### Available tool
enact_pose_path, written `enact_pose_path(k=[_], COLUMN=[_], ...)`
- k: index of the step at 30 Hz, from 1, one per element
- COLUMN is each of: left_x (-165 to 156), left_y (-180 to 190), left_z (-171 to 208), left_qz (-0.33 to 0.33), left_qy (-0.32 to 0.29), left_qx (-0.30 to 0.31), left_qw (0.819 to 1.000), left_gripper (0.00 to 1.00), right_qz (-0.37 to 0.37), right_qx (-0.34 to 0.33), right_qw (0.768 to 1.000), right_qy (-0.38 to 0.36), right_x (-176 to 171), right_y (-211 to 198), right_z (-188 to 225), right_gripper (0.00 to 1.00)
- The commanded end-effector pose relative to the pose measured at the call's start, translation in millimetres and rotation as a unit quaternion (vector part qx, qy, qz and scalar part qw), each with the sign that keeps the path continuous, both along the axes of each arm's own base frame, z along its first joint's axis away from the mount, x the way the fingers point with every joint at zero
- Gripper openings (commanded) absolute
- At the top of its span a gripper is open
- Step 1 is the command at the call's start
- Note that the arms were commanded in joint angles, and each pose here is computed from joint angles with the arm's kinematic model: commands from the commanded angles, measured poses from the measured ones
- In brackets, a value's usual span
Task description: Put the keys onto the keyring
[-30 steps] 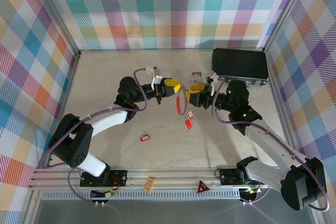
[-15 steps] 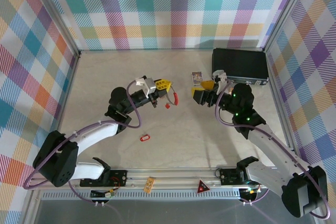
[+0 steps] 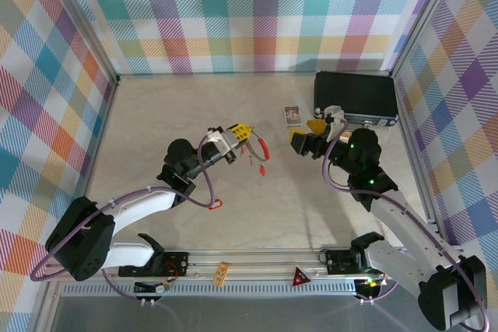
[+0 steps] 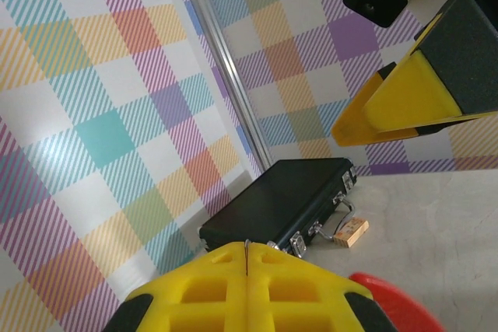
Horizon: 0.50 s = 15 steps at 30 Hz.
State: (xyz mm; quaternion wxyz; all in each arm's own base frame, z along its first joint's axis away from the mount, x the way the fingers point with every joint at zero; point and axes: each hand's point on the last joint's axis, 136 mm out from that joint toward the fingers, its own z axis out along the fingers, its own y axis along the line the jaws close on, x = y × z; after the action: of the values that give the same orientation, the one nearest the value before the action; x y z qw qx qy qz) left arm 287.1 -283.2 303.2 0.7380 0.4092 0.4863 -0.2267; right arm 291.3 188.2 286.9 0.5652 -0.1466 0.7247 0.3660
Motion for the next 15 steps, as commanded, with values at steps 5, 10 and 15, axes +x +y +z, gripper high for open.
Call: enact_pose_path(k=[5, 10, 15], left_x=[-8.1, -7.4, -11.4], left_y=[2.2, -7.4, -28.4], left_z=[19.1, 18.3, -2.3], left_qz=[-0.002, -0.034, -0.097], left_qy=[-0.043, 0.012, 0.106], left_qx=[-0.018, -0.013, 0.047], left_qw=[0.999, 0.999, 0.989], left_gripper=[0.00, 0.00, 0.00], right_qz=[-0.003, 0.025, 0.061], right_qx=[-0.001, -0.015, -0.041], right_qw=[1.000, 0.999, 0.997], right_qy=[-0.016, -0.014, -0.013], right_x=[-4.9, -9.4, -12.3], right_y=[-3.8, 3.2, 13.0], right_z=[7.9, 8.7, 8.2], right_gripper=[0.81, 0.79, 0.73])
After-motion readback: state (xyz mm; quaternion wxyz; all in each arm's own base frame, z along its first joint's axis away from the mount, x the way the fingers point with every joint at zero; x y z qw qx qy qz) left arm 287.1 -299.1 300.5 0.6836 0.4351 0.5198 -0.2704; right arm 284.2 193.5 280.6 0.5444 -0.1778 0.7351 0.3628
